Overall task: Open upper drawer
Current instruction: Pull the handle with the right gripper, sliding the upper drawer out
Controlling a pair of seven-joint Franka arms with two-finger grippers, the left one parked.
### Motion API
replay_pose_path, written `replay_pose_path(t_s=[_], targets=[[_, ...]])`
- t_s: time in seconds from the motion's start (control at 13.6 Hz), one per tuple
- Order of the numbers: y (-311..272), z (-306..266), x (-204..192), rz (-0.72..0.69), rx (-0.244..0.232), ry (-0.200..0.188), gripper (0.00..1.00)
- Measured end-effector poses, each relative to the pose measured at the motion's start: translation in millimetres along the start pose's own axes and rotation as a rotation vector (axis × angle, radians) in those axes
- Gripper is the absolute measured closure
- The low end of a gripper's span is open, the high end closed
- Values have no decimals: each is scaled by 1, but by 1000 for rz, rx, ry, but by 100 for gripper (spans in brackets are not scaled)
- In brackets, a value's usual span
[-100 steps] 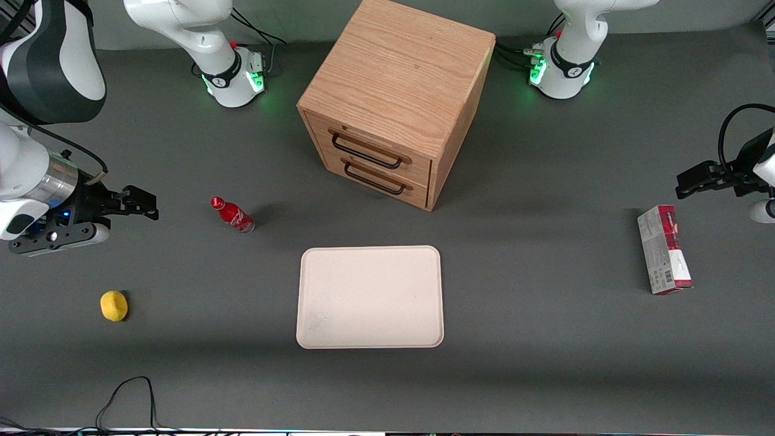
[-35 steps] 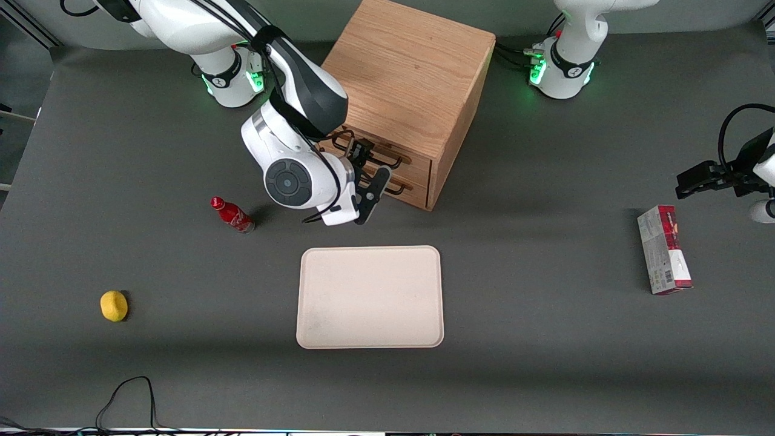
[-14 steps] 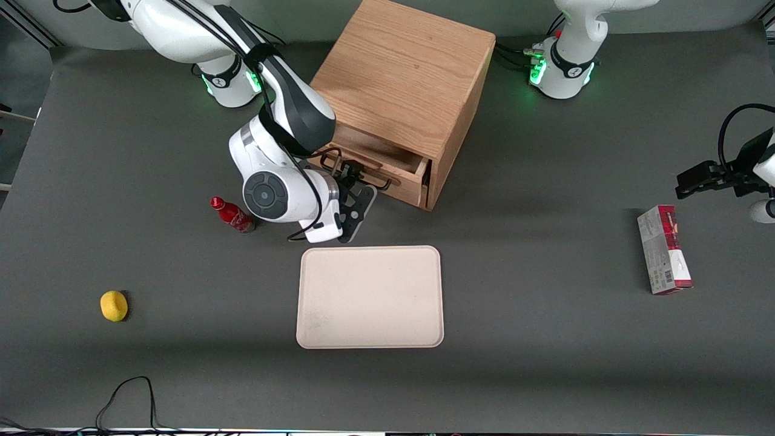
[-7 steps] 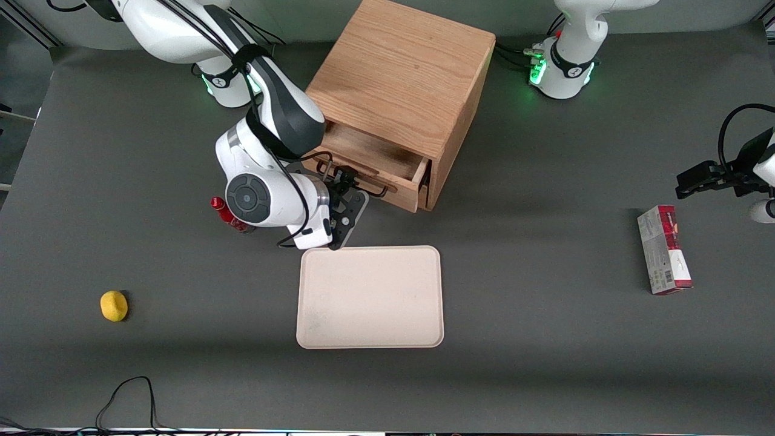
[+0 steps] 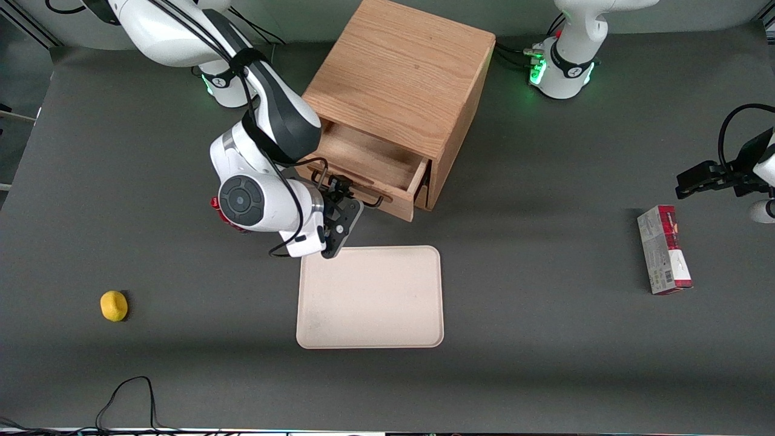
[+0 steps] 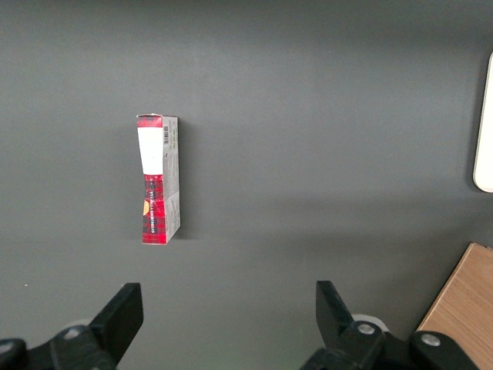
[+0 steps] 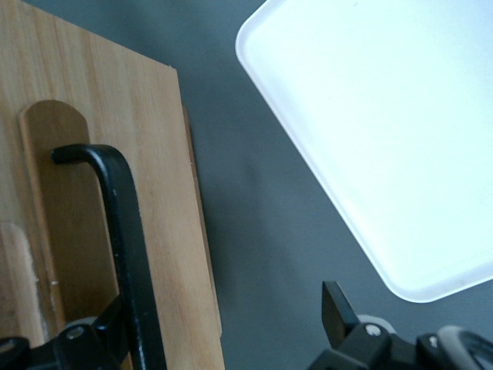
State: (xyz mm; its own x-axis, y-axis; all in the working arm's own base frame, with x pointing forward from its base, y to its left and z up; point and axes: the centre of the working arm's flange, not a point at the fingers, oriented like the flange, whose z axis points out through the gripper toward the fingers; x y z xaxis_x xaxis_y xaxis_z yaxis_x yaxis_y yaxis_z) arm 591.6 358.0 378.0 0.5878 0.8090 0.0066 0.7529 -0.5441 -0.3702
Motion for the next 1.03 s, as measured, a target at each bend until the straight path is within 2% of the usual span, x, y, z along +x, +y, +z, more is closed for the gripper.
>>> replay_pose_path(t_s=[1.03], targets=[[77, -26, 3, 40, -33, 109, 0]])
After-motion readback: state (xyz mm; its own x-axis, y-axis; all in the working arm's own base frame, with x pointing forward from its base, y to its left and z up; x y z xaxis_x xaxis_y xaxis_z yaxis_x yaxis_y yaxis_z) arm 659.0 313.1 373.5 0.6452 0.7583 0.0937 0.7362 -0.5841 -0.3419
